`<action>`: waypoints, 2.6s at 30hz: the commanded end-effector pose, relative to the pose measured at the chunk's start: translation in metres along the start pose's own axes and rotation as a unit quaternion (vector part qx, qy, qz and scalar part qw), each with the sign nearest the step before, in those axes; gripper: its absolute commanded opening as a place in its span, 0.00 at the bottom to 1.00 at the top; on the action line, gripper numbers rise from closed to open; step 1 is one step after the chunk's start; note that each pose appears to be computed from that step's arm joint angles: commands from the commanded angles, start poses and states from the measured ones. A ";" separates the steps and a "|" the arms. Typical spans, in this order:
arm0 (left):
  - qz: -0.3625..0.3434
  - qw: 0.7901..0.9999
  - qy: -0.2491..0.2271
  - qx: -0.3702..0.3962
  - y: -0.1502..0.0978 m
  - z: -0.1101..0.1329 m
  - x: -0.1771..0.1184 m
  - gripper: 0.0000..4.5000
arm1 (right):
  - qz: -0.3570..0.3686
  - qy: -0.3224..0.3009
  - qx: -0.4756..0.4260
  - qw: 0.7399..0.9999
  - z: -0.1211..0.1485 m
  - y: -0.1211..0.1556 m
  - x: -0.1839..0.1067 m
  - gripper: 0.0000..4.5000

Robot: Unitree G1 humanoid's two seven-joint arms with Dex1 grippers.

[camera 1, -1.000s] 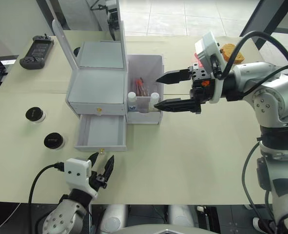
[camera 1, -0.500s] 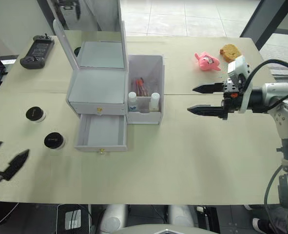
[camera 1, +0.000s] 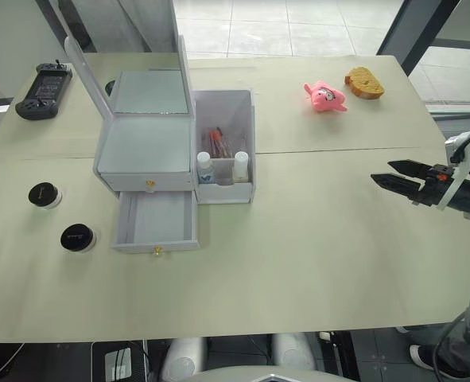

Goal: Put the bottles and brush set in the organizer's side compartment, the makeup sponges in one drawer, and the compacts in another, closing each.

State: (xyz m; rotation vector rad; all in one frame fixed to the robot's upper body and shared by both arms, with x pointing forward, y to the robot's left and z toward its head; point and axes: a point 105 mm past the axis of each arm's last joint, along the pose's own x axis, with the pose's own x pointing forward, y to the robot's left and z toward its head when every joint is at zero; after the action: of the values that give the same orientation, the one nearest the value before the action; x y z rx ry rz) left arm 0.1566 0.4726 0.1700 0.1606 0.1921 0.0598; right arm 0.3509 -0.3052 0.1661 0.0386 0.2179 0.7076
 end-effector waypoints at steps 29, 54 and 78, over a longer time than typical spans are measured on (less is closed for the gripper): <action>-0.086 0.990 0.085 -0.071 -0.151 -0.015 0.067 0.99 | 0.423 0.004 -0.283 0.861 0.126 0.228 0.062 1.00; -0.054 0.995 0.086 -0.019 -0.142 0.005 0.102 0.65 | 0.351 0.019 -0.277 0.894 0.128 0.210 0.073 1.00; -0.431 0.887 0.074 0.147 -0.252 0.062 0.090 0.65 | 0.318 0.005 -0.265 0.910 0.129 0.209 0.063 1.00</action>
State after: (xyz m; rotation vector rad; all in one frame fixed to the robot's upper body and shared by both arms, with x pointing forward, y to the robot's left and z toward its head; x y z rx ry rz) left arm 0.2658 0.2247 0.1687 0.3146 0.4346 -0.8452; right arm 0.2975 -0.0963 0.2906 -0.4200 0.0581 1.4093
